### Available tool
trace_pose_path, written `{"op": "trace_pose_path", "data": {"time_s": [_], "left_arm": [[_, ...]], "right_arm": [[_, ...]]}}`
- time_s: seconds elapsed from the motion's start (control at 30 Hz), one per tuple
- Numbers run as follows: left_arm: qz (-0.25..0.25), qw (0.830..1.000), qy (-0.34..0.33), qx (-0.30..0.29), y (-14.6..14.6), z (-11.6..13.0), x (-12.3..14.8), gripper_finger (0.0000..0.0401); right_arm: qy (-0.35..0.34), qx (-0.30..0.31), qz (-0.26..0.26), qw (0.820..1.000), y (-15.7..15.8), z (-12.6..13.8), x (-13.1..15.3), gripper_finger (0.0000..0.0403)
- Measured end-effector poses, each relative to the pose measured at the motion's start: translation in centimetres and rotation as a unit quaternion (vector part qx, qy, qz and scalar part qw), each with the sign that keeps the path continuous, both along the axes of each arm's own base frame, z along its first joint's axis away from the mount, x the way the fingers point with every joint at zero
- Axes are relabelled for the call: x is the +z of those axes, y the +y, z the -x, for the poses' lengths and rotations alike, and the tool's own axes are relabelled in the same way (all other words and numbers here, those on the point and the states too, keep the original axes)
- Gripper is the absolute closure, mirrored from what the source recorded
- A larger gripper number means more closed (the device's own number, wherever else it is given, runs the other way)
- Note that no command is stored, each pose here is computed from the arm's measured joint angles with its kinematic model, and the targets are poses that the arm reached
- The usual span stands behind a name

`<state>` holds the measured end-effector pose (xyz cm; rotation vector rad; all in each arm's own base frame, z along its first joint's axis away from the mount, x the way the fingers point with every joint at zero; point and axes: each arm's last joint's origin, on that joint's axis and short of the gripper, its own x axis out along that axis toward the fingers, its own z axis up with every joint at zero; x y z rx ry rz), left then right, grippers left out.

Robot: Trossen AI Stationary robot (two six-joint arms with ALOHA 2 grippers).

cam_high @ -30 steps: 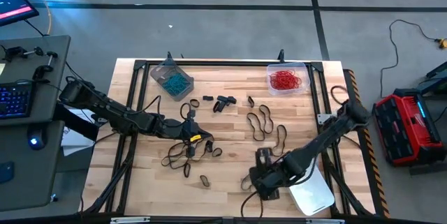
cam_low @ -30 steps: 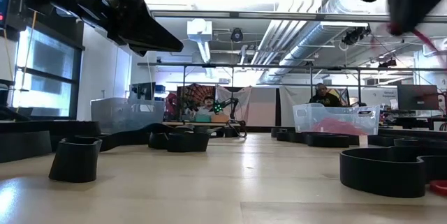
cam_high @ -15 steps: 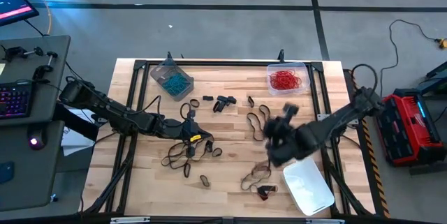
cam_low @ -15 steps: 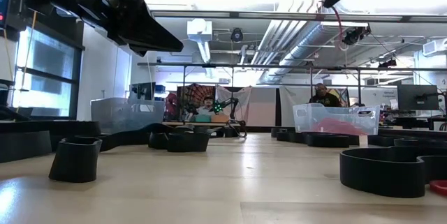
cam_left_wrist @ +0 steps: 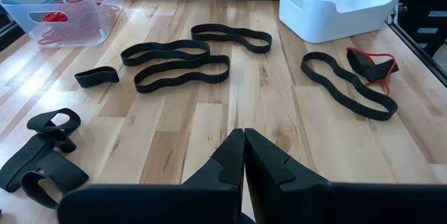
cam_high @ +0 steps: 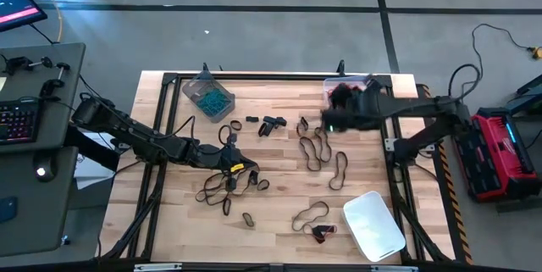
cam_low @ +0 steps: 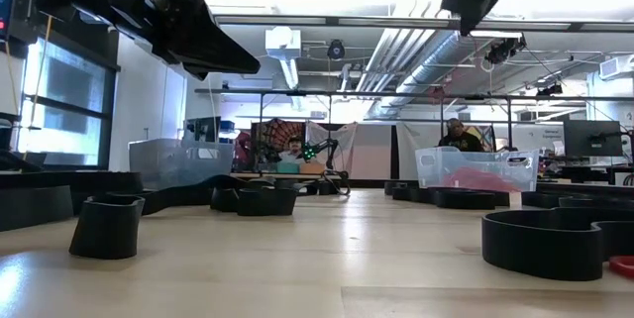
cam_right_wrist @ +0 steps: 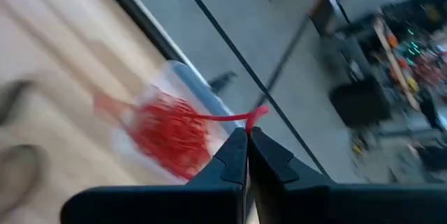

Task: Sort rubber bands into baskets
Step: Put the red rubber band into the transparent bin

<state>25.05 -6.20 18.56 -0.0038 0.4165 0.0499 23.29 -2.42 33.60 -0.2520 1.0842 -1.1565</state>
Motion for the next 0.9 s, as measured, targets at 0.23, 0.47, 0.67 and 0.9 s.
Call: {"op": "trace_pose_path", "data": {"time_s": [0.23,0.47,0.67,0.9], "left_arm": [[0.0,1.0,0.0,0.0,0.0,0.0,0.0,0.0398],[0.0,1.0,0.0,0.0,0.0,0.0,0.0,0.0398],[0.0,1.0,0.0,0.0,0.0,0.0,0.0,0.0398],[-0.001,1.0,0.0,0.0,0.0,0.0,0.0,0.0398]], "right_arm": [[0.028,-0.07,-0.007,0.997,-5.8,0.4,-0.1,0.0403],[-0.013,-0.09,-0.051,0.994,-10.9,0.6,0.0,0.0403],[-0.025,-0.135,-0.06,0.989,-13.4,2.0,-0.2,0.0403],[-0.01,-0.149,-0.097,0.984,-14.7,2.8,-5.5,0.0403]]}}
